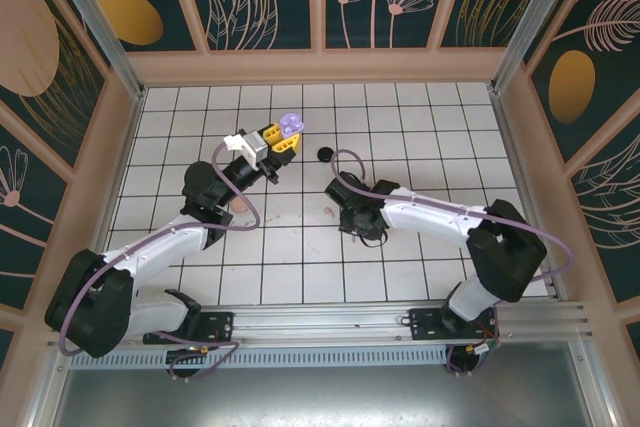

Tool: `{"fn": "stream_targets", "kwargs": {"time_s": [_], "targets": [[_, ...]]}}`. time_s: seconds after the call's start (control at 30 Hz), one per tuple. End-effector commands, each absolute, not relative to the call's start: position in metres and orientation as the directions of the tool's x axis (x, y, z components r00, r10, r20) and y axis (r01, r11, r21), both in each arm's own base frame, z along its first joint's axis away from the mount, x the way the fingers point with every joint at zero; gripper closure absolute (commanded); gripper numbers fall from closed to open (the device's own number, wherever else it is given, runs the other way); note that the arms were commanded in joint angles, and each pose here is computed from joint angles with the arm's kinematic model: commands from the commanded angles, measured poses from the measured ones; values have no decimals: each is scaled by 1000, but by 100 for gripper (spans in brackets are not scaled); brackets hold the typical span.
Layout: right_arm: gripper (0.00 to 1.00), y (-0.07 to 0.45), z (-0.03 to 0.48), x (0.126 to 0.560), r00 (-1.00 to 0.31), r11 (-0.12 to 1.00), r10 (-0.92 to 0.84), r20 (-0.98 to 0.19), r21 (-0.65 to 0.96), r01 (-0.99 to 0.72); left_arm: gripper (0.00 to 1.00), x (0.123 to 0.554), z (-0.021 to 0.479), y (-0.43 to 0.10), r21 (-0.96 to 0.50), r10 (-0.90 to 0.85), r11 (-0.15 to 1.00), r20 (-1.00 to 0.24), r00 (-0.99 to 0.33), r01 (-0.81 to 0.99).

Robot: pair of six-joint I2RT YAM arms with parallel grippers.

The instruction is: Insert the wireless bluetooth earbuds into the charging case

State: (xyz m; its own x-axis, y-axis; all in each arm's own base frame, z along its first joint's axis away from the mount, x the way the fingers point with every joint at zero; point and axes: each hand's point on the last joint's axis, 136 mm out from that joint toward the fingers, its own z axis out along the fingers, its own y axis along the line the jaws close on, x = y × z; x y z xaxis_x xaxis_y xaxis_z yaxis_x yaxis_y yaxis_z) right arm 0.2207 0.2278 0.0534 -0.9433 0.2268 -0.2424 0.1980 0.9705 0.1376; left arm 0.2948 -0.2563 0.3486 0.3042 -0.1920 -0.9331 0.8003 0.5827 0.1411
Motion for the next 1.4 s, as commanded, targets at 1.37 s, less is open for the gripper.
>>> {"fn": "stream_targets", "kwargs": {"time_s": [1.37], "targets": [[65,231,10,228,-982,995,87,-166,56,78,100,292,360,-260,146,-238,562,-914,328,815]]}}
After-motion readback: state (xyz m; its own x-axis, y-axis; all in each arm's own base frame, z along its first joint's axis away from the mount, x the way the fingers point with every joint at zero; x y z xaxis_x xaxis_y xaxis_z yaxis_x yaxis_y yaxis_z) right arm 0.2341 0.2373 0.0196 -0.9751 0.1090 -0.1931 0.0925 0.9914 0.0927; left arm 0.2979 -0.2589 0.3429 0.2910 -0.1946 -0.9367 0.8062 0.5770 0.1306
